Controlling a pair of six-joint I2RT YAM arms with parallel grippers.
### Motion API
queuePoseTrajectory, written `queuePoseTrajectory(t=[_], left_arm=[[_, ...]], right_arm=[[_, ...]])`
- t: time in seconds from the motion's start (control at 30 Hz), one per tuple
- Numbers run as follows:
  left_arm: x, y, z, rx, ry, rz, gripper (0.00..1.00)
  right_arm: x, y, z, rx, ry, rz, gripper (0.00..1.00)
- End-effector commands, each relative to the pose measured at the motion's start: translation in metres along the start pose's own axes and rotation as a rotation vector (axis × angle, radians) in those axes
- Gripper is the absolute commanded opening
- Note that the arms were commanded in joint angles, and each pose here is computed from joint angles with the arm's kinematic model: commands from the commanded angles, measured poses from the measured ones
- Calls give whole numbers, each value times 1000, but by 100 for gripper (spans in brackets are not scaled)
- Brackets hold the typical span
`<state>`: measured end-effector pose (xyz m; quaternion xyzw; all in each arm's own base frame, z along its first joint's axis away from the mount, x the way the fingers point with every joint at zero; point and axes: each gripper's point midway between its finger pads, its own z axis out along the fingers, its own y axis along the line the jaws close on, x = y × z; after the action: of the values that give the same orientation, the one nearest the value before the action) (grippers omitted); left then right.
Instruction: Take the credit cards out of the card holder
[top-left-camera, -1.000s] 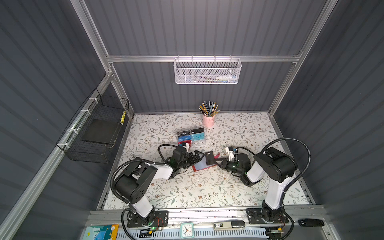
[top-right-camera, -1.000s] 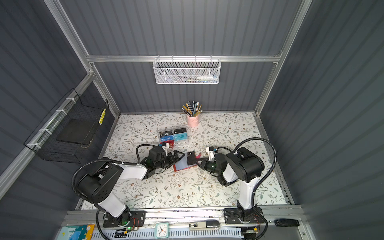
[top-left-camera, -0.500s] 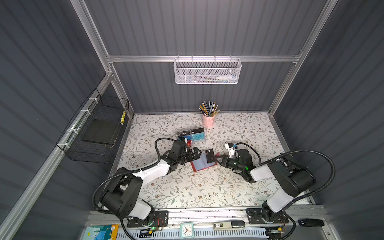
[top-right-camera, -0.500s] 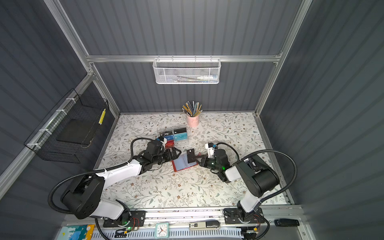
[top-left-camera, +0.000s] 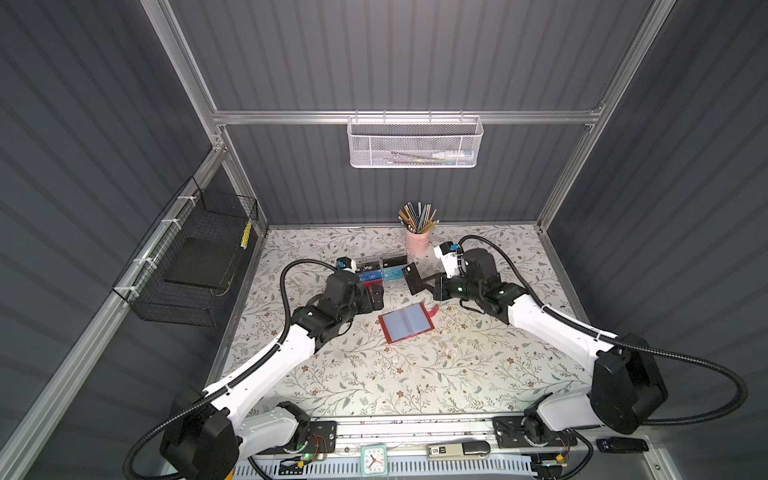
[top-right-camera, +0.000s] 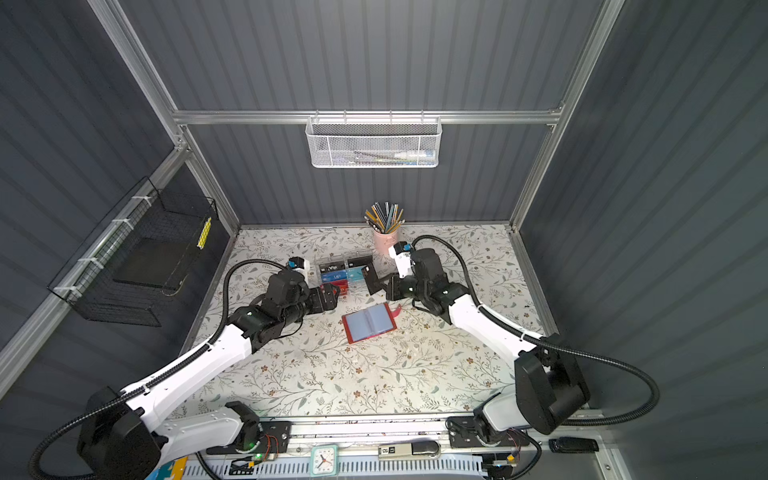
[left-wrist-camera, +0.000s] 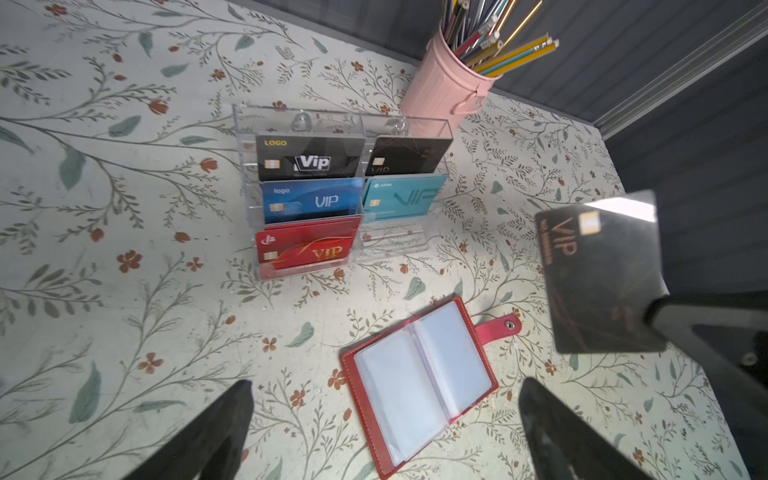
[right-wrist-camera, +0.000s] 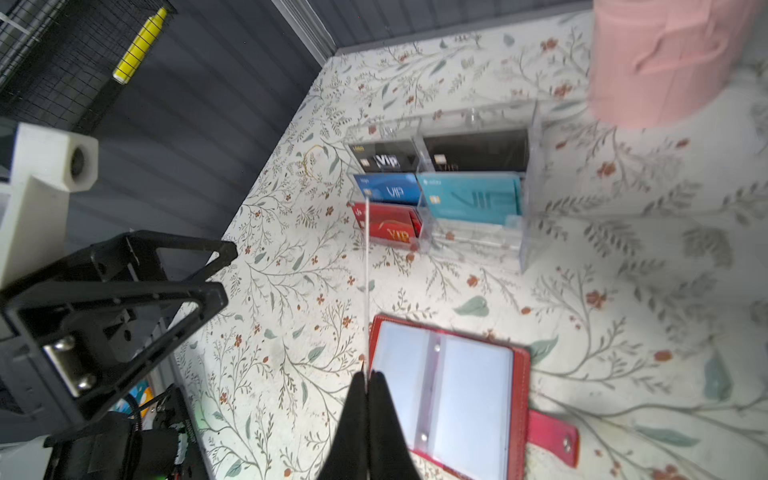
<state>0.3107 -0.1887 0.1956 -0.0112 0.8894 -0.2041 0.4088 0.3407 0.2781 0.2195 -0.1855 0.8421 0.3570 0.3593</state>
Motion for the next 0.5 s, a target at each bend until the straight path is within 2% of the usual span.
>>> queuePoseTrajectory(t=[0.0,0.17,0.47], left_arm=[[13,22,-3,-79,11,36,100],[22,27,-2,-73,9,26,100],[42,33,9,-70,44,20,100]], right_arm=[[20,-4,-4,44,189,-140,0],[5,-1,0,61,271,-299,0],[-13,-13,14,107,321,-583,0]])
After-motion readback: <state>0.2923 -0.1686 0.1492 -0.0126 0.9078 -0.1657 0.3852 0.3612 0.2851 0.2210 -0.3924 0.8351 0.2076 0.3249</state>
